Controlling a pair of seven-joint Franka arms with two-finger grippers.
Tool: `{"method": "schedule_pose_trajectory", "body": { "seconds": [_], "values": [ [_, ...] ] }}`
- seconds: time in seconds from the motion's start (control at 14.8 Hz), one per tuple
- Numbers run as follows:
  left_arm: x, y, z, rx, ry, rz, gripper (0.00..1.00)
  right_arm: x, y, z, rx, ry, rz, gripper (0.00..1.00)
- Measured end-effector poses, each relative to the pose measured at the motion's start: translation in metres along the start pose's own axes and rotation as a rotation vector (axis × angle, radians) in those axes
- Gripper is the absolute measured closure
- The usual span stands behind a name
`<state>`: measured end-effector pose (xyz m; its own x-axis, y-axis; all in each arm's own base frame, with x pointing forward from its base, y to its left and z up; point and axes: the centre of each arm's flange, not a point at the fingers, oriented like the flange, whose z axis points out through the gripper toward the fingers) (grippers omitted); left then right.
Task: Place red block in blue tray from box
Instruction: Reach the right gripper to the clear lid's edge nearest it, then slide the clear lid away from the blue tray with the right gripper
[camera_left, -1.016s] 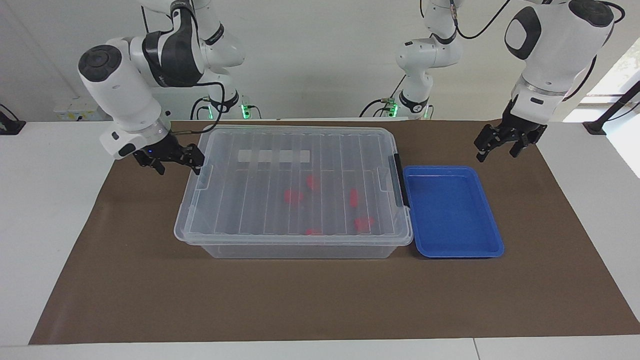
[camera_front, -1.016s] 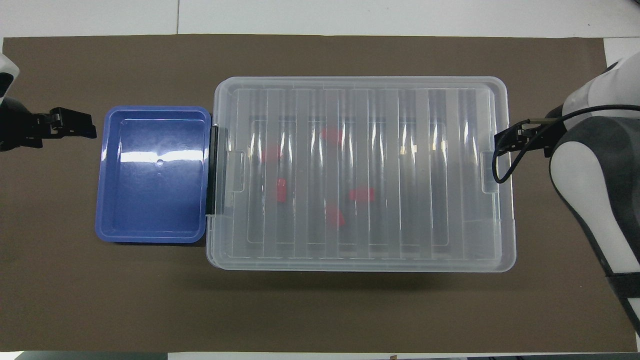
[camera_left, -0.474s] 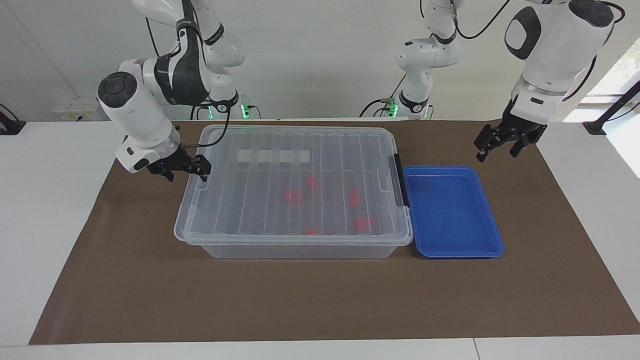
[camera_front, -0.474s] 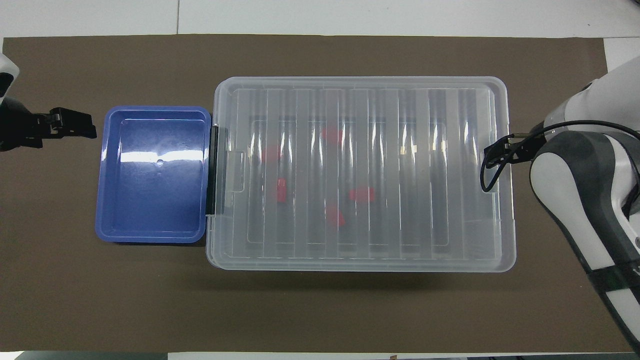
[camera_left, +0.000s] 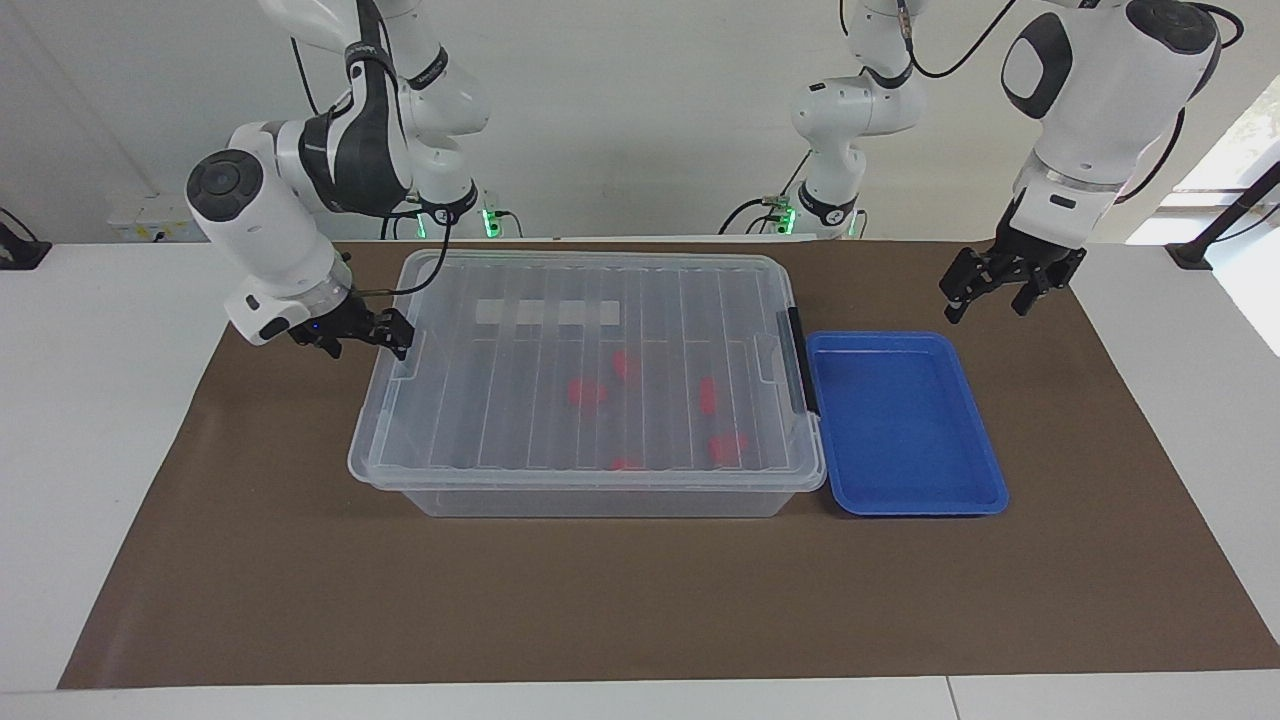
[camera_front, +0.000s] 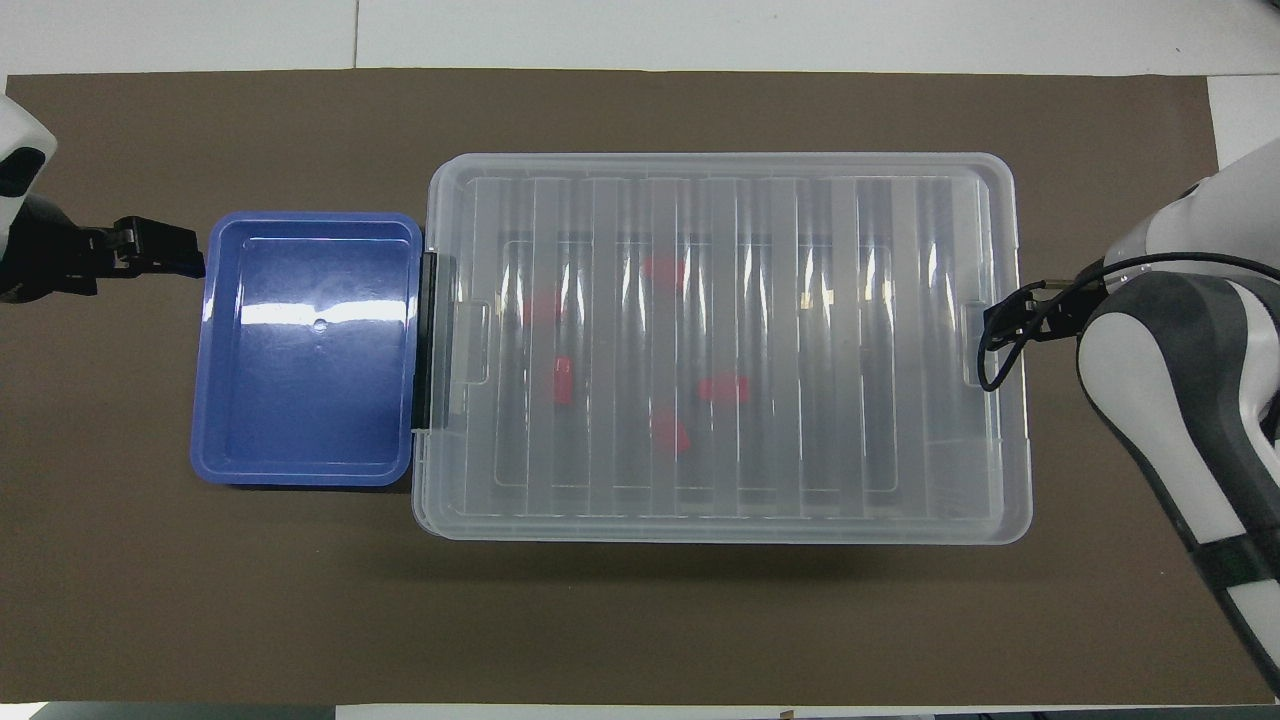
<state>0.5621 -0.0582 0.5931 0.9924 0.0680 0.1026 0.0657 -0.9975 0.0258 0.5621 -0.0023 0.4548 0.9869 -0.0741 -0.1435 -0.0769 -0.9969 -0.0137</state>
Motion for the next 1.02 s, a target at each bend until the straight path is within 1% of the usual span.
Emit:
{"method": "schedule_pose_trajectory", "body": {
  "seconds": [0.07,0.27,0.34,0.61,0.88,1.02],
  "values": [
    [0.000,0.000,0.000,0.000,-0.003,0.000,0.00,0.000,0.004,0.000,0.000,0.001,-0.001,0.00],
    [-0.006,-0.003,0.004,0.009,-0.055,-0.003,0.00,0.000,0.022,-0.002,0.003,0.004,-0.015,0.00],
    [-0.006,-0.003,0.004,0.010,-0.056,-0.003,0.00,0.000,0.030,-0.002,0.004,0.005,-0.022,0.00],
    [-0.007,-0.002,-0.016,0.007,-0.027,0.003,0.00,0.000,0.064,-0.001,0.009,0.007,-0.037,0.00],
    [-0.012,-0.003,-0.022,0.011,-0.050,0.004,0.00,-0.002,0.093,-0.002,0.012,0.011,-0.055,0.00],
    [-0.012,-0.003,-0.023,0.011,-0.049,0.005,0.00,-0.004,0.109,-0.002,0.014,0.013,-0.060,0.00]
  ]
}}
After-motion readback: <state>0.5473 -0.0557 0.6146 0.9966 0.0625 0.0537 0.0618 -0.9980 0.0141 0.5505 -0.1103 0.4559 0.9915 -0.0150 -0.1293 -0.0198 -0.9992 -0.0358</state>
